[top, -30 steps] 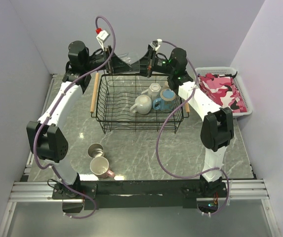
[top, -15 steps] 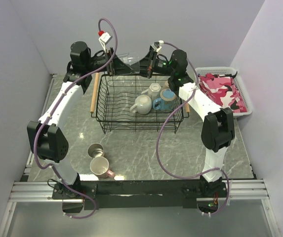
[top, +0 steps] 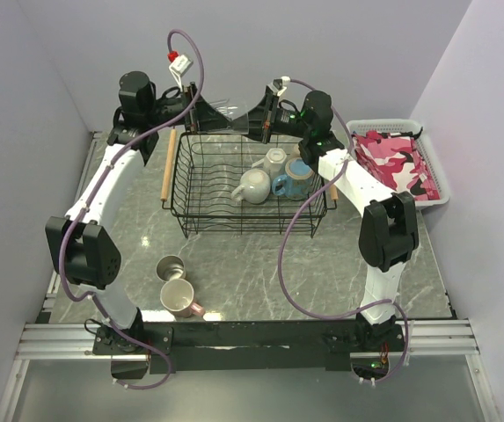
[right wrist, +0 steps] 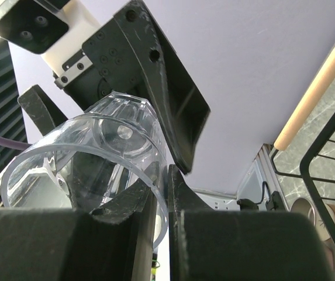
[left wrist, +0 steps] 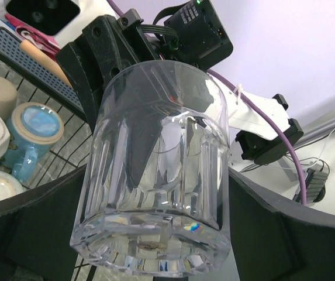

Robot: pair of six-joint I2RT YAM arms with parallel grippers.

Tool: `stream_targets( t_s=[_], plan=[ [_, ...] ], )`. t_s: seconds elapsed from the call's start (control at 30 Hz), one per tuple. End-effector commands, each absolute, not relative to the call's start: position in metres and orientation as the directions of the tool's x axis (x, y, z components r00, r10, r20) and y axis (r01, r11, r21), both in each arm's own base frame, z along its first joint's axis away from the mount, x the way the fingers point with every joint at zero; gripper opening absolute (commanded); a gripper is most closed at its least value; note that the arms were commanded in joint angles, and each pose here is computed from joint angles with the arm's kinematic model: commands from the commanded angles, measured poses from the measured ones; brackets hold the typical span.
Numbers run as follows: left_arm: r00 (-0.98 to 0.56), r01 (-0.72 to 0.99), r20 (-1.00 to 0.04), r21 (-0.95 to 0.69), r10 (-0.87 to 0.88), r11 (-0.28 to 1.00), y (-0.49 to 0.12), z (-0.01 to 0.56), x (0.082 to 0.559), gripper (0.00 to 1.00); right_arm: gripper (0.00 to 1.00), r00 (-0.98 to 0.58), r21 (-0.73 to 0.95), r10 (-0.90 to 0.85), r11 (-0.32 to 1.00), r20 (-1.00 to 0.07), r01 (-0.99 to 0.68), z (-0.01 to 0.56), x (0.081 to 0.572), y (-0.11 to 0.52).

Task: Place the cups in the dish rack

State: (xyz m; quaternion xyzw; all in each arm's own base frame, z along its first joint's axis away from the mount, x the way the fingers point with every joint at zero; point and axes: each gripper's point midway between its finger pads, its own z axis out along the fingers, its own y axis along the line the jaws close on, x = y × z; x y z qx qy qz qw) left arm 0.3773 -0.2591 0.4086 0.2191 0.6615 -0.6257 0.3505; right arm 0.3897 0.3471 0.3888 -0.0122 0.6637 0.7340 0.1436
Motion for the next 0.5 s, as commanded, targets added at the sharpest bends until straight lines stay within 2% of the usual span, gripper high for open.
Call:
stream_targets(
  t_s=[0.0,0.13,0.2,0.23,0.27,0.33,0.37,0.43,0.47],
  plan=[
    [-0.546,0.806,-0.816,-0.574,-0.189,0.148,-0.2492,0.4420,0.3770,0.89,0.00,-0.930,0.927,0.163,-0.128,-0.330,-0.351,0.4289,0.3594,0.3396],
    [-0.552,0.804,-0.810,-0.580,-0.197,0.133,-0.2499,0.4453,0.3743,0.85,0.00,-0.931,0.928,0.165,-0.131,-0.326,-0.349,0.4279,0.3619,0.3391],
    [-0.554,0.804,-0.809,-0.581,-0.194,0.128,-0.2506,0.4438,0.3731,0.79,0.00,-0.930,0.927,0.164,-0.133,-0.328,-0.351,0.4291,0.3619,0.3399],
    [-0.554,0.803,-0.809,-0.581,-0.195,0.129,-0.2505,0.4440,0.3730,0.73,0.00,-0.931,0.927,0.164,-0.133,-0.327,-0.350,0.4282,0.3630,0.3404],
    [-0.561,0.799,-0.805,-0.587,-0.194,0.128,-0.2506,0.4423,0.3729,0.60,0.00,-0.932,0.928,0.164,-0.134,-0.324,-0.346,0.4278,0.3635,0.3412],
    [-0.561,0.799,-0.805,-0.587,-0.193,0.127,-0.2512,0.4417,0.3727,0.49,0.00,-0.930,0.928,0.171,-0.136,-0.324,-0.348,0.4295,0.3656,0.3403],
    [-0.562,0.798,-0.804,-0.588,-0.192,0.128,-0.2512,0.4409,0.3728,0.38,0.00,-0.931,0.928,0.170,-0.138,-0.323,-0.347,0.4289,0.3661,0.3413],
    [-0.563,0.797,-0.804,-0.589,-0.192,0.130,-0.2511,0.4405,0.3731,0.28,0.00,-0.931,0.927,0.170,-0.142,-0.322,-0.347,0.4298,0.3658,0.3419],
    [-0.561,0.799,-0.806,-0.587,-0.191,0.129,-0.2517,0.4417,0.3729,0.19,0.00,-0.931,0.927,0.171,-0.140,-0.323,-0.347,0.4293,0.3665,0.3414]
  ],
)
